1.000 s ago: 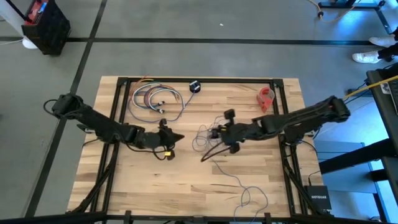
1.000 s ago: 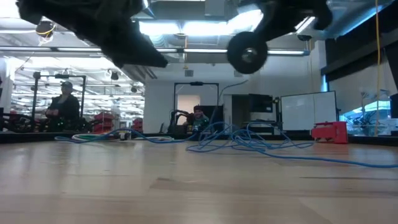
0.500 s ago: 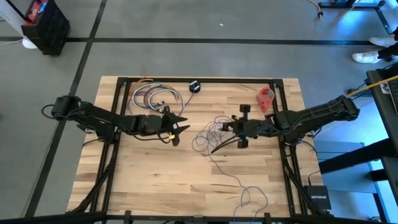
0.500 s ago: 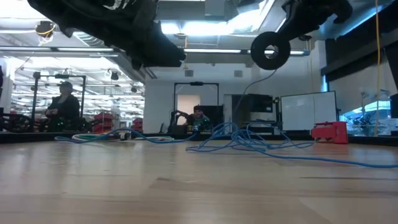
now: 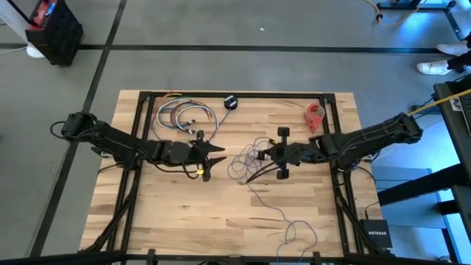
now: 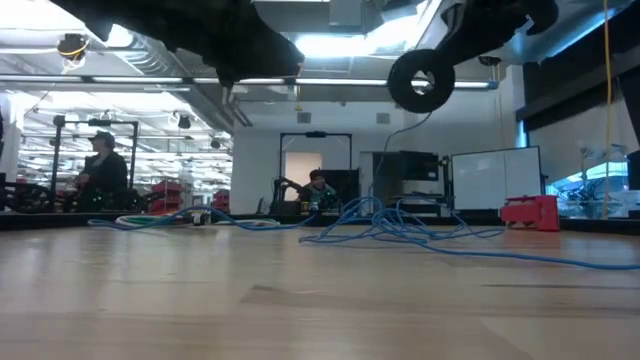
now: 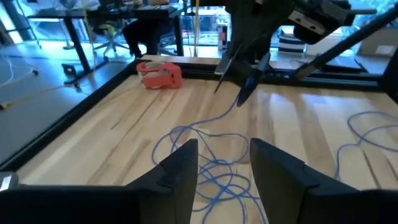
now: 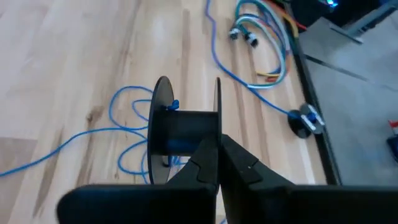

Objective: Coil cords
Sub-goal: Coil the blue wire onto the black spool

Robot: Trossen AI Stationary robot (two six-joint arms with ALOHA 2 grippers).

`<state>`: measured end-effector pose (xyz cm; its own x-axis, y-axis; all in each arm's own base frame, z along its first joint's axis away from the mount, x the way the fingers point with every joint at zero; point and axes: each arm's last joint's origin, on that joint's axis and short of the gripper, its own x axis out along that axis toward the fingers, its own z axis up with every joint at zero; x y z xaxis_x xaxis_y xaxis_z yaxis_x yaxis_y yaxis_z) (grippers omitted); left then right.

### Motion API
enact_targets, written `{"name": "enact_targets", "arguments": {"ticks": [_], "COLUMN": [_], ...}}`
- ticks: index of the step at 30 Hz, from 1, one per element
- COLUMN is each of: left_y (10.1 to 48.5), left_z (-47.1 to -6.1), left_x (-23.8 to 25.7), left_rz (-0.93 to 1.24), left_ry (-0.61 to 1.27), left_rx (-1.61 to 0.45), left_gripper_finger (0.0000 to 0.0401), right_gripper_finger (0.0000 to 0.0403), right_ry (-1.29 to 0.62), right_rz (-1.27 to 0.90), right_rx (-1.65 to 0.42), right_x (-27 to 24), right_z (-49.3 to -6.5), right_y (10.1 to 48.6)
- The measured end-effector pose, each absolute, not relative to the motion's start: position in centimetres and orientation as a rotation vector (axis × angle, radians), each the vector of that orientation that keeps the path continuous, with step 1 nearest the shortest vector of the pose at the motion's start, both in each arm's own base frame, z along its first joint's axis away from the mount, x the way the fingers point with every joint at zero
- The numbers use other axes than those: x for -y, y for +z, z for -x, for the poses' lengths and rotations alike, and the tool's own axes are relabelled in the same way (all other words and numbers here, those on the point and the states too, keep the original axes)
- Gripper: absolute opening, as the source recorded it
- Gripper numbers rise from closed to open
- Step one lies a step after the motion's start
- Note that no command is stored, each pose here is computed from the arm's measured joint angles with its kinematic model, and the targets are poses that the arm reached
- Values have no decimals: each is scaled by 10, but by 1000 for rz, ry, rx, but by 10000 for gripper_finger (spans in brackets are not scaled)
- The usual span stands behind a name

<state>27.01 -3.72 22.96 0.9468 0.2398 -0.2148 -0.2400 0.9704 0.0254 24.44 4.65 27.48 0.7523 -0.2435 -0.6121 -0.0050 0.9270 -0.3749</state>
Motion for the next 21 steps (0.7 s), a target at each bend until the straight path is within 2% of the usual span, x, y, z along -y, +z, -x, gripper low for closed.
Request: {"name": "enact_targets", "arguments": {"ticks": [12,21], "left_y": [219,217], "left_z": [-267,-266], "left_x": [38,38], "left_rz": [-89,-86], "left_ry": [233,234], "left_rx": [-340,-358], "left_gripper_finger": [136,136], "right_gripper_finger": [3,3], "right_ry": [-85,-163], "right_rz": [371,342], "right_rx": [-690,-607], "right_x": [-49,-37], "right_z": [-251,-207], "right_y": [273,311]}}
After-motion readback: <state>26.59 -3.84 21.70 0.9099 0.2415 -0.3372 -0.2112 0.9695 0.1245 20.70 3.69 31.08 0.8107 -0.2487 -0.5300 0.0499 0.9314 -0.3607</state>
